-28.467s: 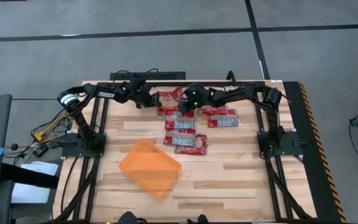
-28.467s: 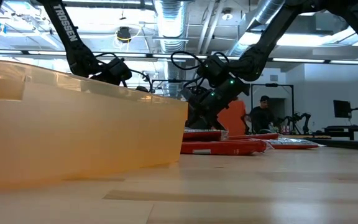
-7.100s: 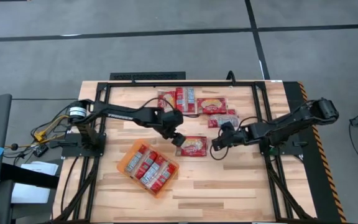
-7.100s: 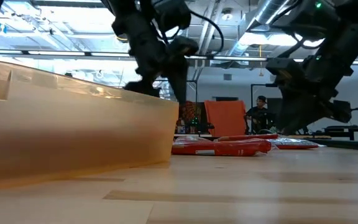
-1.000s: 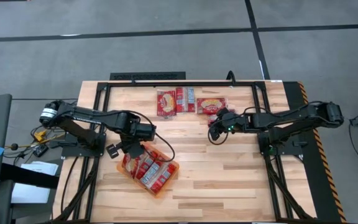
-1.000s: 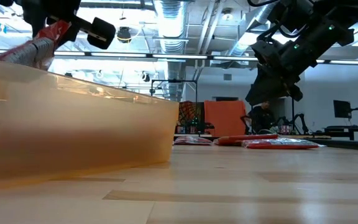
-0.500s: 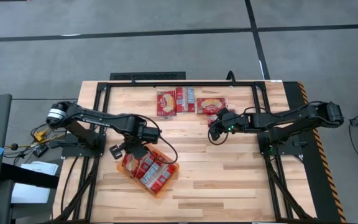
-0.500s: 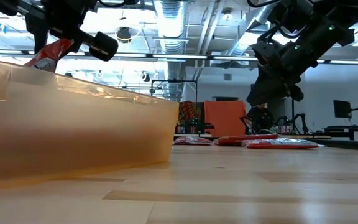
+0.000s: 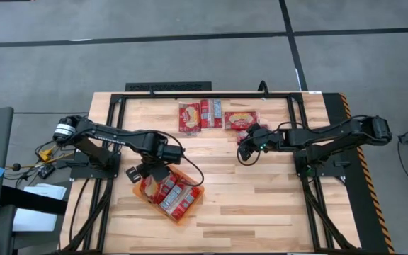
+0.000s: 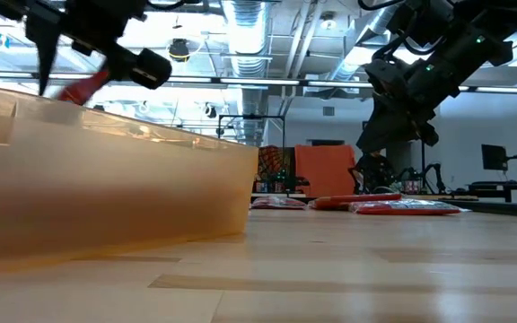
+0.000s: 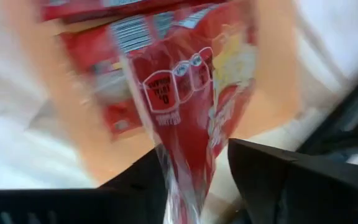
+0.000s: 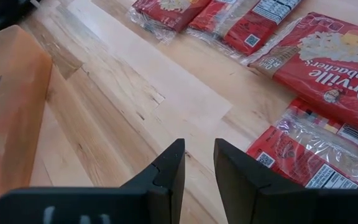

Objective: Sort popcorn bags into baskets
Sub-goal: Put the popcorn bag into the orange bin

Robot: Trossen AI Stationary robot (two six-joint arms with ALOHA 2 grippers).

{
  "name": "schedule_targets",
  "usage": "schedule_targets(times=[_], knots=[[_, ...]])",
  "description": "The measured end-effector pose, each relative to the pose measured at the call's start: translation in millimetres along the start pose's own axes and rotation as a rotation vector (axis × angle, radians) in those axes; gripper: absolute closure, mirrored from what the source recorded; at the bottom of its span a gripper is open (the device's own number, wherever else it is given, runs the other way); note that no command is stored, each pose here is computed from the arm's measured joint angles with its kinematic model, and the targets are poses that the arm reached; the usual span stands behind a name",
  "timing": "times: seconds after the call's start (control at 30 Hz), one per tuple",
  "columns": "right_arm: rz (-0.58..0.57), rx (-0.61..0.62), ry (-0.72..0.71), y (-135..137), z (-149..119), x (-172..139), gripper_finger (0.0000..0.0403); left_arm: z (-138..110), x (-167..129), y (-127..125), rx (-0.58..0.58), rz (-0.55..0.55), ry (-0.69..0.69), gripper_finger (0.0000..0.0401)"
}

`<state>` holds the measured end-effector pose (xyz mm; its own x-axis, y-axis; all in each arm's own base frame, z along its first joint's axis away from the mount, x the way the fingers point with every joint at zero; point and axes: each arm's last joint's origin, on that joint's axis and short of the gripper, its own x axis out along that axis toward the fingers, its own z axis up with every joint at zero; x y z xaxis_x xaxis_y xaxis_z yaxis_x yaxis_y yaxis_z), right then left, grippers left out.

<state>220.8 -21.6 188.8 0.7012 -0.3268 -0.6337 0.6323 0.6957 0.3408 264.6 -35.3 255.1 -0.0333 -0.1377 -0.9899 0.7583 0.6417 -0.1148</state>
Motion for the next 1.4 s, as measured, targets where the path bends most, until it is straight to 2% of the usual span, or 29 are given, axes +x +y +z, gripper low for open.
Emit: schedule_targets(times=[0.2,0.33,0.4,0.47,0.6,0.77,0.9,1.03,1.1,1.3,1.4], knots=[[-0.002,-0.003,0.001,0,0,0,0.0290,5,-15,5,-0.056,0.092,-0.013,0.0221],[-0.002,-0.003,0.002,0,0,0,0.0290,9,-23,7,-0.099,0.131,-0.043,0.0215],[-0.002,-0.003,0.002,0,0,0,0.0290,10,-25,12,-0.162,0.187,-0.056,0.0214],[-0.001,0.002,0.000,0,0,0,0.0290,8,-28,21,-0.293,0.260,-0.095,0.0214],[0.005,0.041,-0.012,0,2,-1,0.0290,-13,-42,57,-0.703,0.372,-0.285,0.0214],[-0.004,0.079,-0.024,-3,5,0,0.0290,-69,-62,108,-1.142,0.507,-0.528,0.0214],[-0.009,0.083,-0.026,-4,6,0,0.0290,-121,-60,143,-1.351,0.584,-0.582,0.0214],[-0.020,0.091,-0.026,-7,7,0,0.0290,-168,-43,171,-1.695,0.527,-0.667,0.0214],[-0.026,0.096,-0.027,-8,7,1,0.0290,-183,-27,180,-1.814,0.469,-0.631,0.0214],[-0.039,0.103,-0.030,-11,9,1,0.0290,-187,5,199,-1.887,0.328,-0.617,0.0208],[-0.048,0.110,-0.033,-13,10,2,0.0290,-185,12,201,-1.913,0.311,-0.589,0.0190]])
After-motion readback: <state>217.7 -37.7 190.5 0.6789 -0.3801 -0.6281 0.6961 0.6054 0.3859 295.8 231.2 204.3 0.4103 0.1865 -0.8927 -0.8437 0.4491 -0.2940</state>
